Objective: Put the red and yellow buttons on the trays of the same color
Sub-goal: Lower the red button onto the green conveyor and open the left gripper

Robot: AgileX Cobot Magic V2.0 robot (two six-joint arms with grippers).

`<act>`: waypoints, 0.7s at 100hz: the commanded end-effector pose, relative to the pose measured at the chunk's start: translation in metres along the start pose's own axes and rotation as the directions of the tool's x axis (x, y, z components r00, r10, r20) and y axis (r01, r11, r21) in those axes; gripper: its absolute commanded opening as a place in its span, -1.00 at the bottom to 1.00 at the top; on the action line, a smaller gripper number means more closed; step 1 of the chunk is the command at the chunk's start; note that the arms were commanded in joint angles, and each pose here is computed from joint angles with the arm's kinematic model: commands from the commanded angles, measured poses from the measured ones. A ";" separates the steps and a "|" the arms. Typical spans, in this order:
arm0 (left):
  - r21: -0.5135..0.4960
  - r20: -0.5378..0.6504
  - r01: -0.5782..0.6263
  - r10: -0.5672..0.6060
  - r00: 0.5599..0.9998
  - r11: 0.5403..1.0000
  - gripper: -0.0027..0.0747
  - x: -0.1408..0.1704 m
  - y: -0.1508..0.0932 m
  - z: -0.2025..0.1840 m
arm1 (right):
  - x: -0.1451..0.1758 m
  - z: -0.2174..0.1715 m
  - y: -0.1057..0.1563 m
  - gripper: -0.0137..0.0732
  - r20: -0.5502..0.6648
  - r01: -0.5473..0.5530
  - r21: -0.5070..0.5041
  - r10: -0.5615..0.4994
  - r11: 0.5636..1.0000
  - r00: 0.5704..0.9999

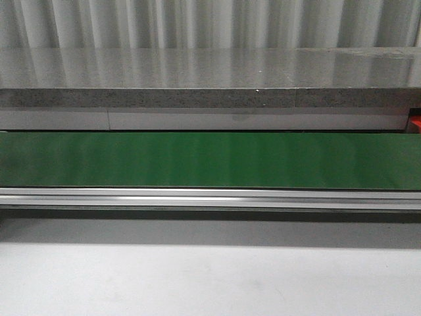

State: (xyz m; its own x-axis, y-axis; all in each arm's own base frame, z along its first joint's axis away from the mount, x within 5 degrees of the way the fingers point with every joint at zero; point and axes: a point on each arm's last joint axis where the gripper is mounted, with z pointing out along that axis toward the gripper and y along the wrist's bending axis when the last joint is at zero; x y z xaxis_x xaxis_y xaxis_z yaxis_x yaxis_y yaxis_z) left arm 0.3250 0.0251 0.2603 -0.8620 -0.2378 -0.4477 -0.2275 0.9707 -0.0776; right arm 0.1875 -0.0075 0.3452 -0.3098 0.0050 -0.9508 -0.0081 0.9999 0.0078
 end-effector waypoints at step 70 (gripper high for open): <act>0.049 0.118 -0.129 0.122 0.985 0.990 0.78 -0.023 -0.021 -0.060 | -0.016 -0.006 -0.002 -0.84 0.106 0.006 0.025 -0.008 1.000 0.994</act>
State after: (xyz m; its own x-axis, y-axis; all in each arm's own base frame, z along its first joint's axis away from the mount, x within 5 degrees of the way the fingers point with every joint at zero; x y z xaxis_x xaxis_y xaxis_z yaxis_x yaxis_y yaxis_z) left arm 0.3273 0.0098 0.2833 -0.8932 -0.1243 -0.4322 -0.1092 0.9922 -0.0599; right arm 0.1875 -0.0075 0.3452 -0.3098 0.0050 -0.9508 -0.0081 0.9999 0.0078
